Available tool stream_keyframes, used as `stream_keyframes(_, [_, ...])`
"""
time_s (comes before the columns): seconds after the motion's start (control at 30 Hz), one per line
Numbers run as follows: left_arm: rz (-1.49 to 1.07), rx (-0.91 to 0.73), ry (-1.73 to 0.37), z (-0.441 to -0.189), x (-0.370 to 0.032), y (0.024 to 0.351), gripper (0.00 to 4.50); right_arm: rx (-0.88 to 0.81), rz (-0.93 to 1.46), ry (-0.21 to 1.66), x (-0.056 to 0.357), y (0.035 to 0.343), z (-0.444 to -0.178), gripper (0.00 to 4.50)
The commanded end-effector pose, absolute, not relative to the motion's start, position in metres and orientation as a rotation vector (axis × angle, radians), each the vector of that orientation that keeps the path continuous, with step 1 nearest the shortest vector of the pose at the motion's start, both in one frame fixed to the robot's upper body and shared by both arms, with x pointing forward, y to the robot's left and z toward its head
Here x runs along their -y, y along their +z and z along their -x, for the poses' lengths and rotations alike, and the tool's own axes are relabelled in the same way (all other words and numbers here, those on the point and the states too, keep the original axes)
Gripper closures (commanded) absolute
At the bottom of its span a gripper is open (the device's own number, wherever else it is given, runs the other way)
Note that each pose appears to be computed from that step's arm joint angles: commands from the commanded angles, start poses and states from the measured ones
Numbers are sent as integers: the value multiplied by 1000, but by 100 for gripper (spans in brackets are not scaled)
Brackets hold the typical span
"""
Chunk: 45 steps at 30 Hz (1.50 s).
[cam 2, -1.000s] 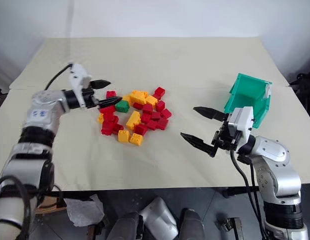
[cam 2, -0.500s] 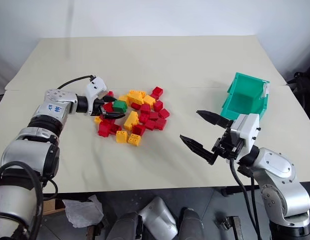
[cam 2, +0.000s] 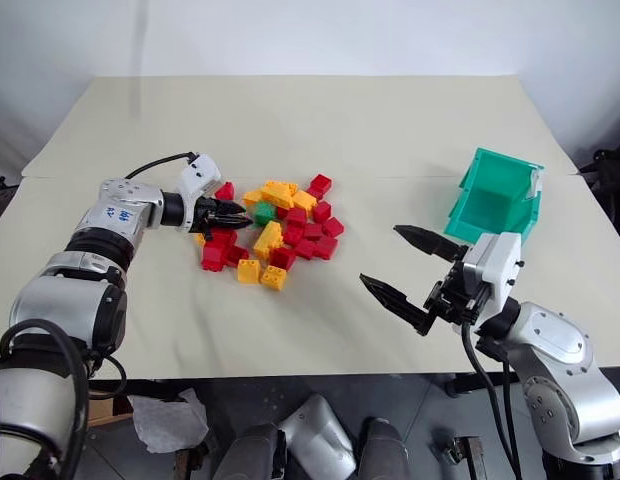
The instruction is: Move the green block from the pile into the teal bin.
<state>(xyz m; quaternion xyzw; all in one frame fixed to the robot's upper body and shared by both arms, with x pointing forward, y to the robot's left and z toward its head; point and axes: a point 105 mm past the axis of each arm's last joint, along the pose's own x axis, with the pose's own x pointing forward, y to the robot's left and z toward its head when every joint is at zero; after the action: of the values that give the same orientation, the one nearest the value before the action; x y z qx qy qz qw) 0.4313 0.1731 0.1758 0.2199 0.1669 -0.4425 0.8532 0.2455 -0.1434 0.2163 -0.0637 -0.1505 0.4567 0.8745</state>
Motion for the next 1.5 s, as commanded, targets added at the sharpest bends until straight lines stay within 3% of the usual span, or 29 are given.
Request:
stream_keyframes(0.03, [-447, -296, -988, -425, -178, 191, 318, 352, 168, 951, 146, 226, -239, 0])
stream_keyframes(0.2, [-485, -187, -1027, -424, -175, 222, 318, 343, 183, 942, 150, 223, -241, 0])
stream_keyframes(0.33, [-488, -174, -1079, -421, -166, 219, 318, 340, 185, 937, 150, 223, -243, 0])
stream_keyframes(0.43, [-496, -210, -1086, -422, -161, 207, 264, 339, 187, 935, 150, 223, -242, 0])
stream_keyframes(0.7, [-606, -140, -977, -433, -156, 198, 6, 339, 187, 923, 150, 226, -239, 0])
stream_keyframes(1.27, [-972, -237, -1055, -435, -127, 181, 1, 346, 179, 900, 150, 231, -236, 0])
stream_keyframes(1.5, [-1054, -378, -1093, -431, -131, 162, 1, 358, 159, 872, 152, 234, -234, 0])
